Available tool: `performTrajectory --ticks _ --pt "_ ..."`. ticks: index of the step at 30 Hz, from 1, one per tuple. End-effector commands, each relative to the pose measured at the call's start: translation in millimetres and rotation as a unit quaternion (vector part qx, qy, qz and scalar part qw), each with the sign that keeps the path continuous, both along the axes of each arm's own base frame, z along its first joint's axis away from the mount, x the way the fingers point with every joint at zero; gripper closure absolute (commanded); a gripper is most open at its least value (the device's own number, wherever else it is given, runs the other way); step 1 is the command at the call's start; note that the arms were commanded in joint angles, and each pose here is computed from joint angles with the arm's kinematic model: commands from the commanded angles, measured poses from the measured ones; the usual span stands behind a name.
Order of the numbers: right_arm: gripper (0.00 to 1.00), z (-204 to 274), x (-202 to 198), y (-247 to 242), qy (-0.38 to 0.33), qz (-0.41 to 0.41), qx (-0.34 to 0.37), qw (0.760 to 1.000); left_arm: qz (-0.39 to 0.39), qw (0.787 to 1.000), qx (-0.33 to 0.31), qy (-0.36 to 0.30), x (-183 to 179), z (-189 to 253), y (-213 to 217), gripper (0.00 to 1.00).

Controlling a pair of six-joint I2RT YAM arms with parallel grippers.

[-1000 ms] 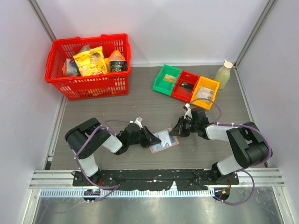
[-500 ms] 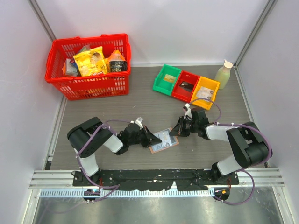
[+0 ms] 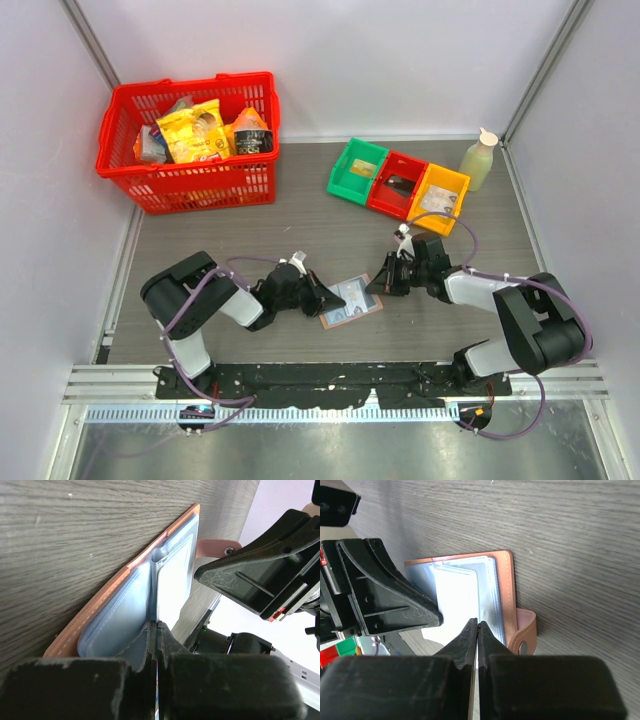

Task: Take the credit cards out of the card holder
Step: Remove the credit card from the card holder.

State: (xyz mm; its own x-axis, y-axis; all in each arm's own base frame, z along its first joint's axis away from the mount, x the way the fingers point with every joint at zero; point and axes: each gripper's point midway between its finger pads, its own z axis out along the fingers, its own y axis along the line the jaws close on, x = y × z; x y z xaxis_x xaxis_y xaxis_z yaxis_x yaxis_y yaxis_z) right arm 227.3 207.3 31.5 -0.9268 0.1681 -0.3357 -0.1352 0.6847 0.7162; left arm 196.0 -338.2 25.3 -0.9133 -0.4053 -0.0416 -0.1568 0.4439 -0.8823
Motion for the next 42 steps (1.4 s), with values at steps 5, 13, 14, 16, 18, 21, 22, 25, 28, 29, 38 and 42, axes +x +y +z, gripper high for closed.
performTrajectory --ticks 5,13,14,16,18,21,22,25,28,29,38,42 --pt "0.94 19 0 21 -0.025 0.046 0.047 0.998 -0.001 1.0 0.009 -0.027 9 14 -3 1.0" --pt "0.94 -4 1 15 0.002 0.028 0.014 0.999 -0.001 1.0 0.011 -0.028 10 14 -4 1.0" --pt "0.94 -11 -1 12 0.013 0.022 0.005 1.0 -0.001 1.0 0.012 -0.028 10 14 -3 1.0" --pt "0.94 -19 -3 7 0.024 0.011 -0.01 1.0 0.001 1.0 0.013 -0.025 9 13 -2 1.0" --pt "0.94 -30 -10 -1 0.041 0.002 -0.03 0.999 0.004 1.0 0.014 -0.024 9 12 -1 1.0" --pt "0.94 -39 -18 -9 0.061 -0.011 -0.05 0.997 0.011 1.0 0.015 -0.019 8 11 2 1.0" --pt "0.94 -44 -21 -14 0.07 -0.017 -0.063 0.995 0.012 1.0 0.017 -0.017 7 9 3 1.0" --pt "0.94 -56 -27 -24 0.09 -0.029 -0.096 0.991 0.016 1.0 0.016 -0.012 7 8 4 1.0" --pt "0.94 -65 -30 -33 0.103 -0.039 -0.124 0.986 0.021 1.0 0.014 -0.008 5 8 7 1.0" --pt "0.94 -66 -28 -35 0.099 -0.04 -0.129 0.986 0.023 1.0 0.015 -0.007 4 7 9 1.0" --pt "0.94 -76 -36 -45 0.119 -0.041 -0.163 0.979 0.026 1.0 0.013 -0.007 4 8 10 0.98" --pt "0.94 -72 -33 -42 0.112 -0.039 -0.153 0.981 0.016 1.0 -0.003 -0.022 8 17 2 0.77"
